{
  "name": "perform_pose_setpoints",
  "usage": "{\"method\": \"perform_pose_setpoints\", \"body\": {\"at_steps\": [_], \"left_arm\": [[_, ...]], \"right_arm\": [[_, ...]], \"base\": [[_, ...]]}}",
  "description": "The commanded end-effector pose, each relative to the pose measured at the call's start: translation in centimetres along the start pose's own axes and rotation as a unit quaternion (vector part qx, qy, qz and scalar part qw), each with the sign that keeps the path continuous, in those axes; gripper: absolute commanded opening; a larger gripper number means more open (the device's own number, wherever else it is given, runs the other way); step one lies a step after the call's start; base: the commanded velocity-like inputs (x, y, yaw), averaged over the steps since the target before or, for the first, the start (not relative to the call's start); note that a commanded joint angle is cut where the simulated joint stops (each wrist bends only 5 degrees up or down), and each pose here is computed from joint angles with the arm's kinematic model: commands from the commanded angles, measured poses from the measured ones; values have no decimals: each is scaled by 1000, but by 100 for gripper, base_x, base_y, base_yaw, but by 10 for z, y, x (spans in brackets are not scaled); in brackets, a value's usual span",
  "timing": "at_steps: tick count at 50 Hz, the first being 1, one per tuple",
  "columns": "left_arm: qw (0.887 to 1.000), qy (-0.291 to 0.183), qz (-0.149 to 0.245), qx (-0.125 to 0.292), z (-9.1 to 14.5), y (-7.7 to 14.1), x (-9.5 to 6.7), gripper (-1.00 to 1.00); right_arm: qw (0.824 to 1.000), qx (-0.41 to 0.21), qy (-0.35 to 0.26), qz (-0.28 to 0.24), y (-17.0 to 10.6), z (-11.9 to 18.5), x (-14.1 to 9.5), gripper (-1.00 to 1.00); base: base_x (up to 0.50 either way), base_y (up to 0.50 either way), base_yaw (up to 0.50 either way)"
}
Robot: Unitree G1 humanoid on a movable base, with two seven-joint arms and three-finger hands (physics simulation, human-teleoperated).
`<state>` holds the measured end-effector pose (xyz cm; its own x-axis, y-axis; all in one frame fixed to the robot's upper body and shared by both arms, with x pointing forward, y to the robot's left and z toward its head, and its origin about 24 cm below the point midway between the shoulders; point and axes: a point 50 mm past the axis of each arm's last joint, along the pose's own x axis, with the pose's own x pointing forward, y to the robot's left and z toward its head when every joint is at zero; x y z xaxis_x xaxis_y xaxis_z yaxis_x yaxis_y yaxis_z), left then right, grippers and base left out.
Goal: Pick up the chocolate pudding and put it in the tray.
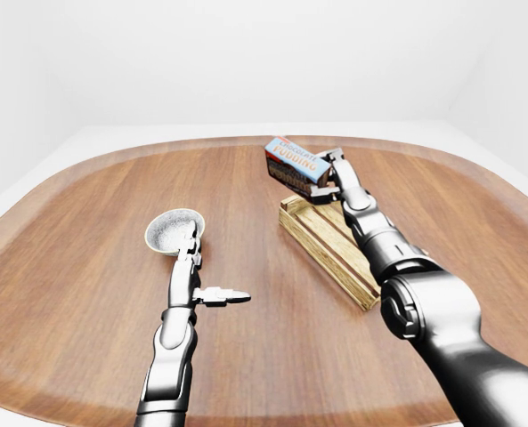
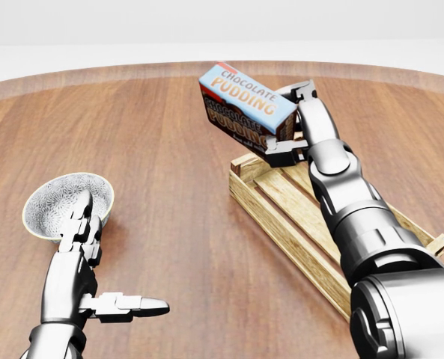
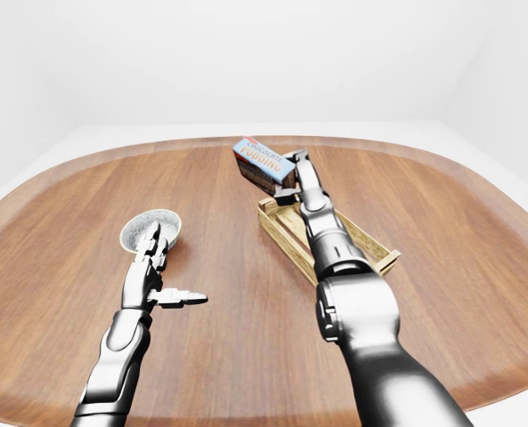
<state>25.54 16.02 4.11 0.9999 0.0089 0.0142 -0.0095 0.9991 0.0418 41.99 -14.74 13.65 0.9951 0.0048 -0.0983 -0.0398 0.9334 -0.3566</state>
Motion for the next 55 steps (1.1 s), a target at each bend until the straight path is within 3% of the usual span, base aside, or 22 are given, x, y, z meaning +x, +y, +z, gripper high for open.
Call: {"method": "perform_pose_setpoints", "body": {"at_steps": [1, 55], "left_arm": [[1000, 5, -4, -6, 0, 0, 0, 100], [1000, 6, -6, -5, -1, -1, -1, 100]], "right_arm": [[1000, 20, 16, -14, -7, -12, -2, -100], [997, 11, 57, -56, -32, -45, -10, -100]], "base": [[0, 0, 0], [0, 0, 0]]}}
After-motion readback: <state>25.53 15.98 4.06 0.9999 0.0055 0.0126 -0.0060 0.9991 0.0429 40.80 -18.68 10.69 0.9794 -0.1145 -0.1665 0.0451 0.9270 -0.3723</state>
